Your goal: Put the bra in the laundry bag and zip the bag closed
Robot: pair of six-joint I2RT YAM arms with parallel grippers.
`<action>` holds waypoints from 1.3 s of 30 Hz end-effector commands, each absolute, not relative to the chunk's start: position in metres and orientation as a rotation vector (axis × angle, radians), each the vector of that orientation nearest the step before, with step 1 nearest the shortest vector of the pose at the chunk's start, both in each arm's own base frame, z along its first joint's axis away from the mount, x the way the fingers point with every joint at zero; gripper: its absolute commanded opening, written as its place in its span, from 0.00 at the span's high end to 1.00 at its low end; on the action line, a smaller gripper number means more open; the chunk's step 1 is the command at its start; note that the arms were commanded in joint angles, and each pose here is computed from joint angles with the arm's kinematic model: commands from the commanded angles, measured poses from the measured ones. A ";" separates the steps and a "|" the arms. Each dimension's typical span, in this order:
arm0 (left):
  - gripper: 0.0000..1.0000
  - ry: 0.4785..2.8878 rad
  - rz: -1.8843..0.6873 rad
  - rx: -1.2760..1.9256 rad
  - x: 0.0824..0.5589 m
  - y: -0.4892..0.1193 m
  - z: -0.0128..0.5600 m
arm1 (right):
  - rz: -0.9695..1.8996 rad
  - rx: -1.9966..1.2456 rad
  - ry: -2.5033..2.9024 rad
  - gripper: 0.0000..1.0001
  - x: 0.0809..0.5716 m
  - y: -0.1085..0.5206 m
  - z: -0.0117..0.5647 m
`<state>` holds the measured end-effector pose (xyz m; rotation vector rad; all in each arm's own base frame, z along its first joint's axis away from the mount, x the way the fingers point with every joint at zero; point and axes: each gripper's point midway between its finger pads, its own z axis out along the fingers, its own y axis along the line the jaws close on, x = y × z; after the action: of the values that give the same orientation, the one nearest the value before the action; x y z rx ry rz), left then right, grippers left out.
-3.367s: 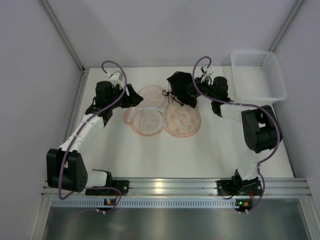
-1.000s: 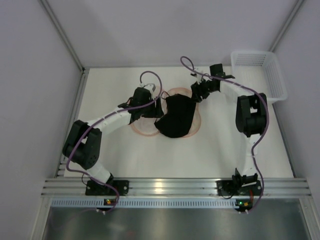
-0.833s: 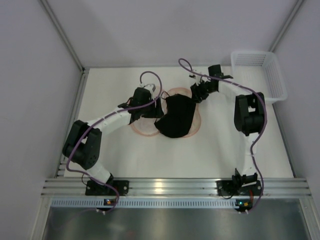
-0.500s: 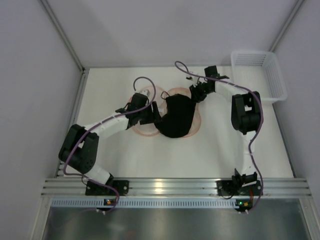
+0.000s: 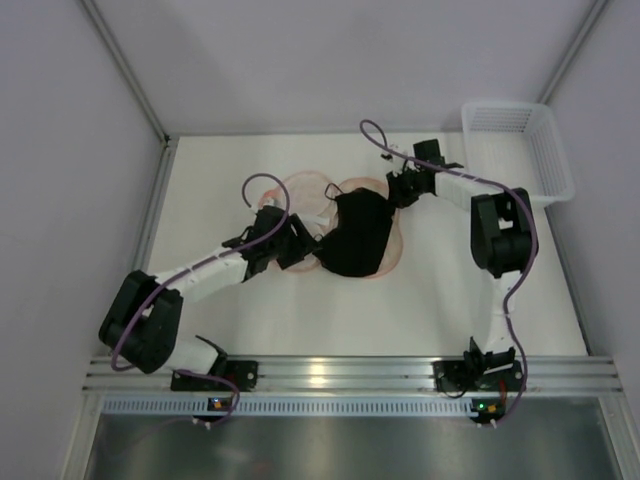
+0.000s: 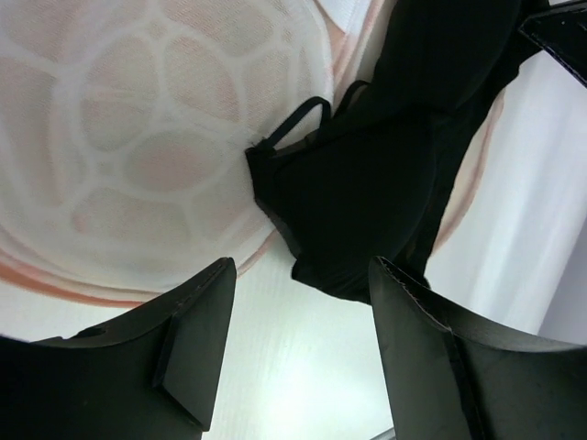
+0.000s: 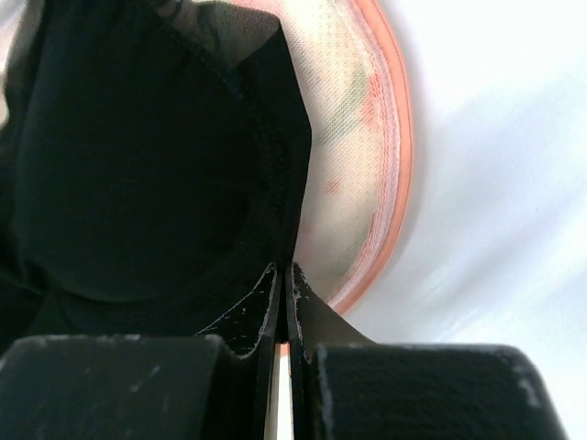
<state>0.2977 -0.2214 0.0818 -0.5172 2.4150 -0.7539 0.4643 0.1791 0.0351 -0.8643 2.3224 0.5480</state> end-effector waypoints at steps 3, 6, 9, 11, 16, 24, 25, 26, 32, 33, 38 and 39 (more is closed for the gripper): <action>0.35 2.332 -0.935 -0.544 0.312 -0.259 0.094 | 0.496 -0.684 2.222 1.00 0.477 0.181 0.081; 0.36 2.339 -0.956 -0.541 0.311 -0.270 0.091 | 0.486 -0.651 2.236 1.00 0.477 0.178 0.081; 0.36 2.344 -0.931 -0.565 0.308 -0.274 0.084 | 0.497 -0.644 2.226 1.00 0.477 0.180 0.084; 0.37 2.349 -0.927 -0.612 0.305 -0.272 0.078 | 0.502 -0.647 2.226 1.00 0.477 0.181 0.084; 0.39 2.293 -0.914 -0.673 0.305 -0.273 0.072 | 0.512 -0.650 2.213 1.00 0.479 0.183 0.088; 0.60 2.290 -0.869 -0.692 0.315 -0.282 0.052 | 0.522 -0.654 2.208 1.00 0.475 0.184 0.092; 0.65 2.282 -0.862 -0.690 0.316 -0.280 0.051 | 0.522 -0.652 2.207 1.00 0.475 0.184 0.093; 0.70 2.246 -0.868 -0.685 0.322 -0.281 0.056 | 0.523 -0.651 2.206 1.00 0.475 0.184 0.093; 1.00 2.169 -0.963 -0.570 0.335 -0.298 0.093 | 0.542 -0.604 2.237 1.00 0.467 0.183 0.093; 1.00 2.165 -0.983 -0.544 0.335 -0.301 0.099 | 0.549 -0.584 2.240 1.00 0.463 0.182 0.097; 1.00 2.076 -0.919 -0.440 0.353 -0.289 0.136 | 0.559 -0.444 2.211 1.00 0.450 0.178 0.128; 1.00 2.079 -0.917 -0.419 0.356 -0.287 0.140 | 0.582 -0.389 2.231 1.00 0.442 0.177 0.124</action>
<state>0.3293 -0.2870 0.0813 -0.5126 2.2349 -0.8752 0.4399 0.1697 0.0717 -0.5113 2.3511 0.5439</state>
